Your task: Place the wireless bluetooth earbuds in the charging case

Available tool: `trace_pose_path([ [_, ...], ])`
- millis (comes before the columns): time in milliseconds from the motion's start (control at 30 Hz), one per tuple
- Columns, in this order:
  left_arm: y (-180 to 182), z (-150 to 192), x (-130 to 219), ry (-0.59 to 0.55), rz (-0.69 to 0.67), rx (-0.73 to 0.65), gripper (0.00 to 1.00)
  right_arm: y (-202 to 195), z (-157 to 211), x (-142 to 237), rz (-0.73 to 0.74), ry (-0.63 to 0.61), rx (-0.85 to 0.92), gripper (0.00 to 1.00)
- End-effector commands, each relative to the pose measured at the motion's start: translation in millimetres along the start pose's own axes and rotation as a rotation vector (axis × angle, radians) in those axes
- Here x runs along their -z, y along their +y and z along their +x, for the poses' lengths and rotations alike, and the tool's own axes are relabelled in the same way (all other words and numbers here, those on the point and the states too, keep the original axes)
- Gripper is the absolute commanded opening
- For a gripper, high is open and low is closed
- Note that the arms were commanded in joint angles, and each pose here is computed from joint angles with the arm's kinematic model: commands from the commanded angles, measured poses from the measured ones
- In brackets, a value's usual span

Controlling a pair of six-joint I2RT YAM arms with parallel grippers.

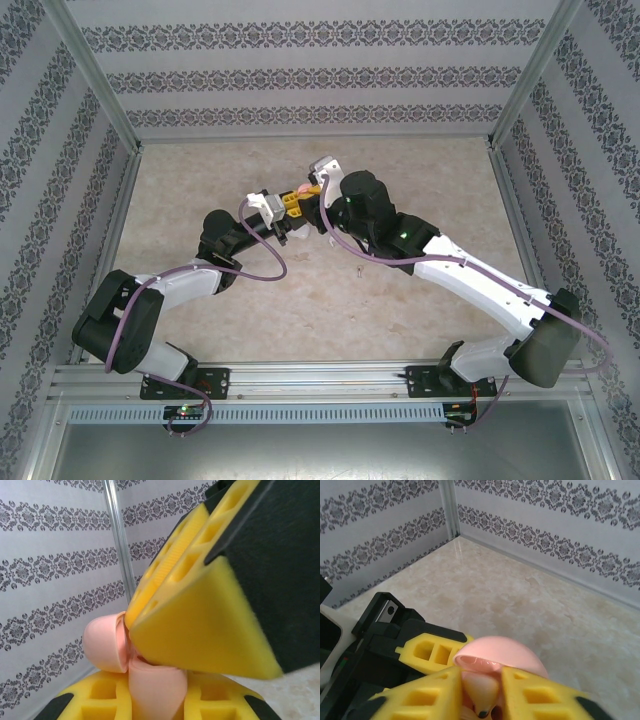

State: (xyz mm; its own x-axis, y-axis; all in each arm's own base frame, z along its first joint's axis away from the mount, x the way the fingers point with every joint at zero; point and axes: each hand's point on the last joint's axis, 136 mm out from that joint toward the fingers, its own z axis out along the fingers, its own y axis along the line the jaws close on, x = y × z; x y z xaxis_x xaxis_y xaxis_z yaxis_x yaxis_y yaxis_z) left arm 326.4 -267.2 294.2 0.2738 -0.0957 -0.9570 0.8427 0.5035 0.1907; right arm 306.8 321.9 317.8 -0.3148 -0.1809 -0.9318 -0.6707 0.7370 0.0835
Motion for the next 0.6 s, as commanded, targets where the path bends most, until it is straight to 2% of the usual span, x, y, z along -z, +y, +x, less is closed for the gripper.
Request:
trace_pose_path([
  [0, -4, -41, -6, -0.109, 0.021, -0.053, 0.0, 17, 4, 0, -0.06, 0.043, -0.043, 0.4],
  [67, -1, -40, -6, -0.107, 0.011, -0.051, 0.0, 12, -13, 9, -0.043, -0.006, -0.089, 0.49],
  [200, 1, -38, -6, -0.112, -0.003, -0.042, 0.0, -2, -41, 32, -0.016, -0.097, -0.206, 0.58],
  [333, 2, -35, -5, -0.11, -0.016, -0.035, 0.0, -33, -51, 56, 0.058, -0.16, -0.358, 0.65],
  [433, 4, -34, -4, -0.11, -0.028, -0.035, 0.0, -59, -43, 71, 0.121, -0.167, -0.469, 0.67],
  [567, 4, -32, -3, -0.105, -0.035, -0.026, 0.0, -95, -6, 80, 0.254, -0.104, -0.599, 0.67],
])
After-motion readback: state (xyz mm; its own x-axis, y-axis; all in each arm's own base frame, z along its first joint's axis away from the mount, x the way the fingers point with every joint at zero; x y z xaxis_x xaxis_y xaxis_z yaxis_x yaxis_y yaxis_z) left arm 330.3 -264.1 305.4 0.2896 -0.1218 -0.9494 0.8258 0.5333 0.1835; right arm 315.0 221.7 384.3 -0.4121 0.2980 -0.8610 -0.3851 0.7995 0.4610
